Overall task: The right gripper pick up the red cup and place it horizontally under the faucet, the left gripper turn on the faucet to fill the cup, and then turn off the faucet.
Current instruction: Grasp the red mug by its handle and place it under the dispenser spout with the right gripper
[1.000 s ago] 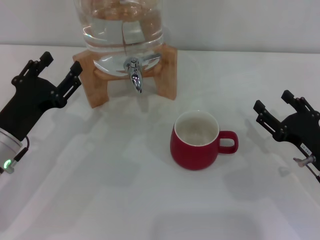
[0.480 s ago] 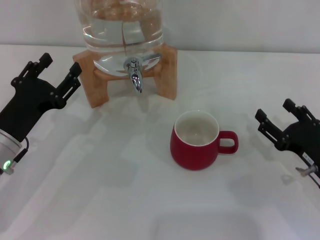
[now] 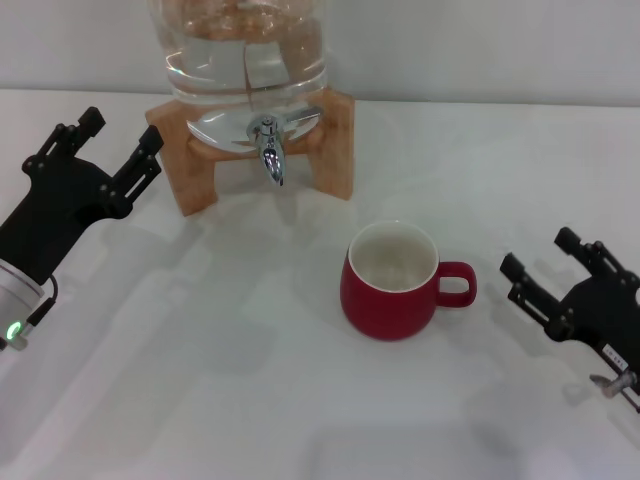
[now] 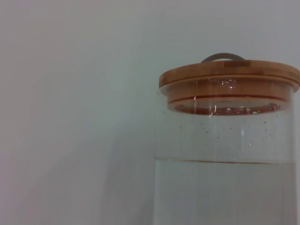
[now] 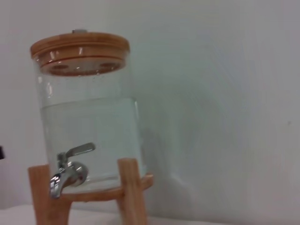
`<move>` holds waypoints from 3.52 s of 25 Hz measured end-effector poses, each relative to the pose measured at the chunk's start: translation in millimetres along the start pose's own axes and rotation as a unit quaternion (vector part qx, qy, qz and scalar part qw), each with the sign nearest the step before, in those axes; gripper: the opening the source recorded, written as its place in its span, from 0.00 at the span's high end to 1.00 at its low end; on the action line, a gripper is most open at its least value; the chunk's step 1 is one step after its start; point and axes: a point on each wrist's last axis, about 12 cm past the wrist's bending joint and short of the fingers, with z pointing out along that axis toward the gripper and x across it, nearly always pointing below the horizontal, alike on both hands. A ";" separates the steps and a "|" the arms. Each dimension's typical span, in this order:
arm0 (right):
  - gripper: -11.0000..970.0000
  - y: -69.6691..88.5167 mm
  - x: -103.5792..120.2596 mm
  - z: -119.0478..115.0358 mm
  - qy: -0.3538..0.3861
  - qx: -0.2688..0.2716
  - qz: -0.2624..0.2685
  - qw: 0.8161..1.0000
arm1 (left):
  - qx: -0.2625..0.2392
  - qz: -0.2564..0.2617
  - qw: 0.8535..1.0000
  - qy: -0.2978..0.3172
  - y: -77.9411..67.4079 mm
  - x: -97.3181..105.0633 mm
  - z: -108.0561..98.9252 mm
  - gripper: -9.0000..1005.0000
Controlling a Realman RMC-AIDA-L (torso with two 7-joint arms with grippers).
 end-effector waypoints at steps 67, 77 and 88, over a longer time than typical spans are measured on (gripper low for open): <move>0.18 9.6 5.4 38.7 0.061 -0.044 -0.062 0.995 | 0.002 0.003 1.000 0.008 0.5 -1.1 13.6 0.24; 0.18 5.8 6.2 40.3 0.068 -0.028 -0.056 0.996 | 0.002 0.003 1.000 0.009 0.4 -0.9 13.9 0.25; 0.18 2.8 5.9 39.8 0.067 -0.014 -0.049 0.996 | 0.002 0.002 1.000 0.011 0.1 0.5 12.8 0.24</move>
